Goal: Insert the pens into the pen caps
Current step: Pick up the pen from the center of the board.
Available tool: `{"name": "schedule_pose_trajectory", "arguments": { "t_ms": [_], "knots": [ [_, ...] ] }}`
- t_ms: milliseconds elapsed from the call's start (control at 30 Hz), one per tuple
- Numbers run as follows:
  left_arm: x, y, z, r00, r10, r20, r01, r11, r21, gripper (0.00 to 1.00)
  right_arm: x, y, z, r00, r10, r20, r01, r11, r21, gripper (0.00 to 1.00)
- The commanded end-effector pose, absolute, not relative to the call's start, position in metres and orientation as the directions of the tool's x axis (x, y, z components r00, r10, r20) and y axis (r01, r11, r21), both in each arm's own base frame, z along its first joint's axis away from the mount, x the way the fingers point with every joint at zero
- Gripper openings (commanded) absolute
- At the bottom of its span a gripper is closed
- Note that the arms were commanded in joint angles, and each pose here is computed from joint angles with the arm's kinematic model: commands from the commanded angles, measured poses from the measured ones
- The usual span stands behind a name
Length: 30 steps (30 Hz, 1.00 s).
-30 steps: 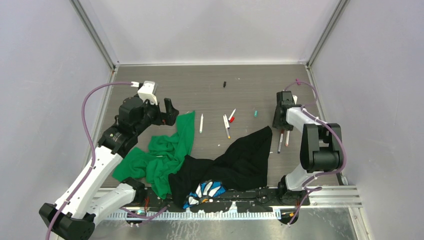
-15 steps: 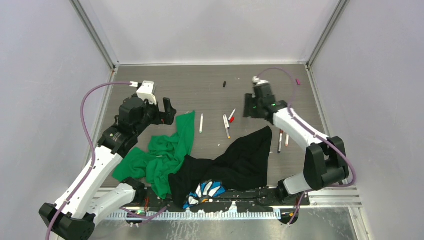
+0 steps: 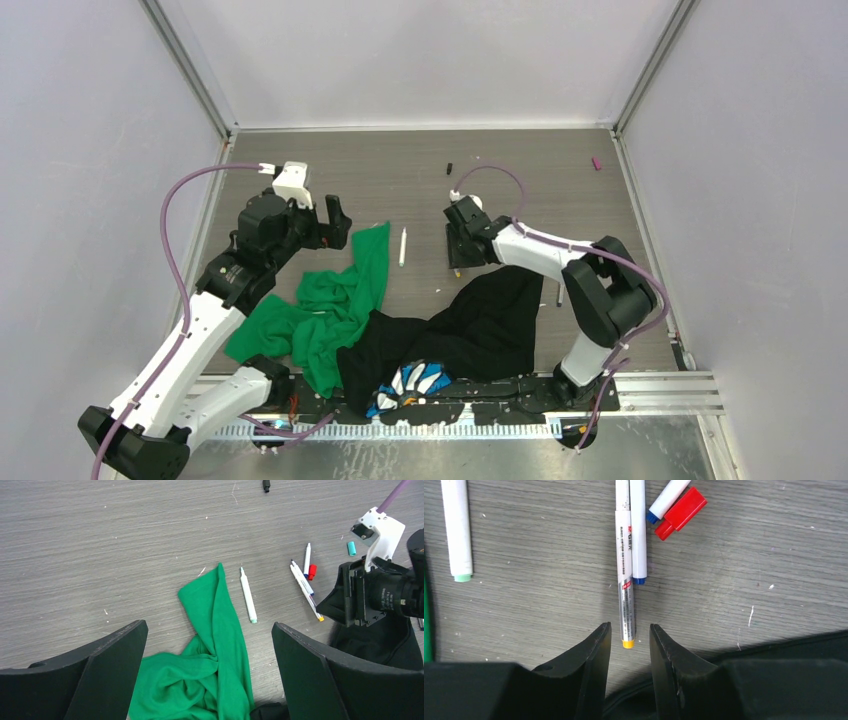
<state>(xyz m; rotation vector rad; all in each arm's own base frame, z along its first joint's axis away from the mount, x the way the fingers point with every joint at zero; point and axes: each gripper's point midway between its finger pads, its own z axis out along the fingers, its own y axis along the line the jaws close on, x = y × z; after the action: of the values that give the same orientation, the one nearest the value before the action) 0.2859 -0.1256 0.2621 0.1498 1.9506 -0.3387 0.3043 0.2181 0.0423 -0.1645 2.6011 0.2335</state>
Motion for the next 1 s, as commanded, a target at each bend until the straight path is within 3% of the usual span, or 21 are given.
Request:
{"name": "schedule_pose_trajectory", "arguments": {
  "t_ms": [0, 300, 600, 833, 967],
  "knots": [
    [0.29, -0.122, 0.283, -0.337, -0.07, -0.939, 0.249, 0.955, -0.161, 0.98, 0.32, 0.232, 0.05, -0.828, -0.061, -0.558, -0.156, 0.98, 0.124, 0.39],
    [0.289, -0.123, 0.283, -0.338, -0.073, -0.938, 0.256, 0.952, -0.166, 0.98, 0.32, 0.235, 0.028, -0.84, -0.111, -0.532, -0.173, 0.983, 0.068, 0.29],
    [0.284, -0.129, 0.291, -0.324, -0.192, -0.926, 0.245, 0.929, -0.278, 0.98, 0.311, 0.246, 0.025, -0.835, -0.171, -0.524, -0.24, 0.968, 0.068, 0.01],
    [0.271, -0.159, 0.294, -0.368, -0.478, -0.797, 0.283, 0.759, -0.586, 0.98, 0.307, 0.275, 0.112, -0.705, -0.053, -0.707, -0.36, 0.886, 0.293, 0.01],
    [0.269, -0.194, 0.294, -0.453, -0.592, -0.666, 0.34, 0.576, -0.743, 0.99, 0.291, 0.299, 0.179, -0.602, 0.146, -0.785, -0.478, 0.722, 0.5, 0.01]
  ]
}}
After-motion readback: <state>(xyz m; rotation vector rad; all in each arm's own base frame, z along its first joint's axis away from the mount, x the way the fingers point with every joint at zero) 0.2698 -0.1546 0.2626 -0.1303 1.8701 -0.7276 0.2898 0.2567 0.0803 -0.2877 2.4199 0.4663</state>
